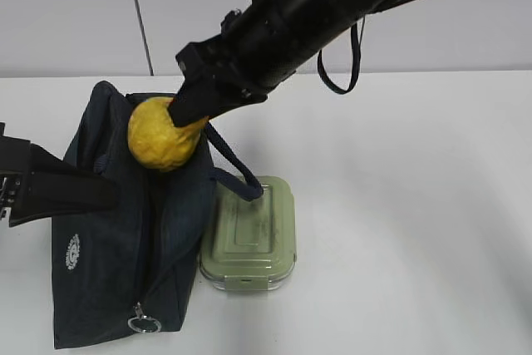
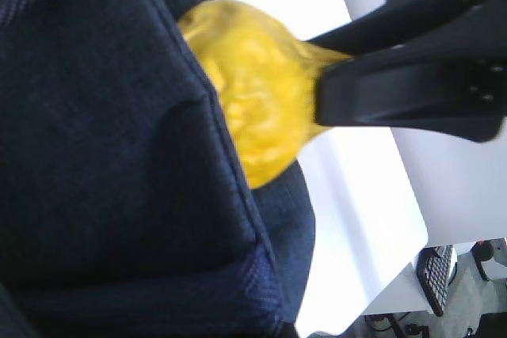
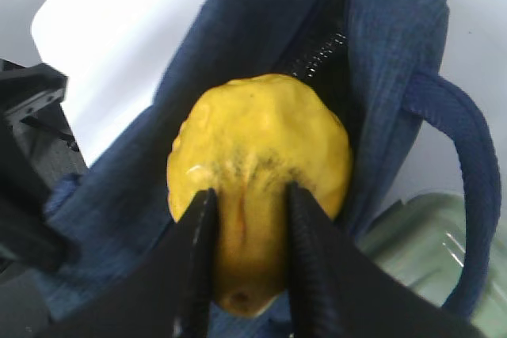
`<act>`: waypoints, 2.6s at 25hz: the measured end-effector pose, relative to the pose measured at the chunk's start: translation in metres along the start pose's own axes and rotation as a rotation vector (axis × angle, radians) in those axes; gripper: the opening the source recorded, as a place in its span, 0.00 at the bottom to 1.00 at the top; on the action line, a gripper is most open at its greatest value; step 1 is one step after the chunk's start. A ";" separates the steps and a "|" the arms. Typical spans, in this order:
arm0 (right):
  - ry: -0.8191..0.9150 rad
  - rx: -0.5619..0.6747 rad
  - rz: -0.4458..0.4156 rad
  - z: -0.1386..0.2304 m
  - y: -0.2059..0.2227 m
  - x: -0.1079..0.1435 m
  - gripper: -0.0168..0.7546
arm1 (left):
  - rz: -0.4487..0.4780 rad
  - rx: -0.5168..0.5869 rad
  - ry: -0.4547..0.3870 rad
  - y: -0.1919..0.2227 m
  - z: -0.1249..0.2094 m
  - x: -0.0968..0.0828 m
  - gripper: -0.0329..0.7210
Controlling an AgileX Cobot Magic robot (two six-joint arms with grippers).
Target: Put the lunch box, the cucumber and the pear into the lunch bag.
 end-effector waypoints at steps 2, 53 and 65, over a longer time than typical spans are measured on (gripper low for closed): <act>0.012 0.014 0.016 0.003 0.011 -0.011 0.28 | 0.016 0.005 -0.001 0.000 0.001 -0.003 0.02; 0.066 0.060 0.301 0.099 -0.126 0.024 0.55 | 0.030 -0.037 0.031 -0.007 -0.005 -0.015 0.02; 0.268 -0.048 0.154 0.148 -0.078 0.012 0.54 | 0.031 -0.036 0.031 -0.007 -0.005 -0.016 0.02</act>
Point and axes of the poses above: a point on each arm's last joint axis where the gripper is mounted, y pointing out along that axis toward the gripper, x along the wrist's bending axis when the last joint is at zero, z = x × y, the point moved 9 cm from there along y, pointing out along that axis toward the gripper, and after that the axes turned 7 degrees about y, right-handed, at the moved point
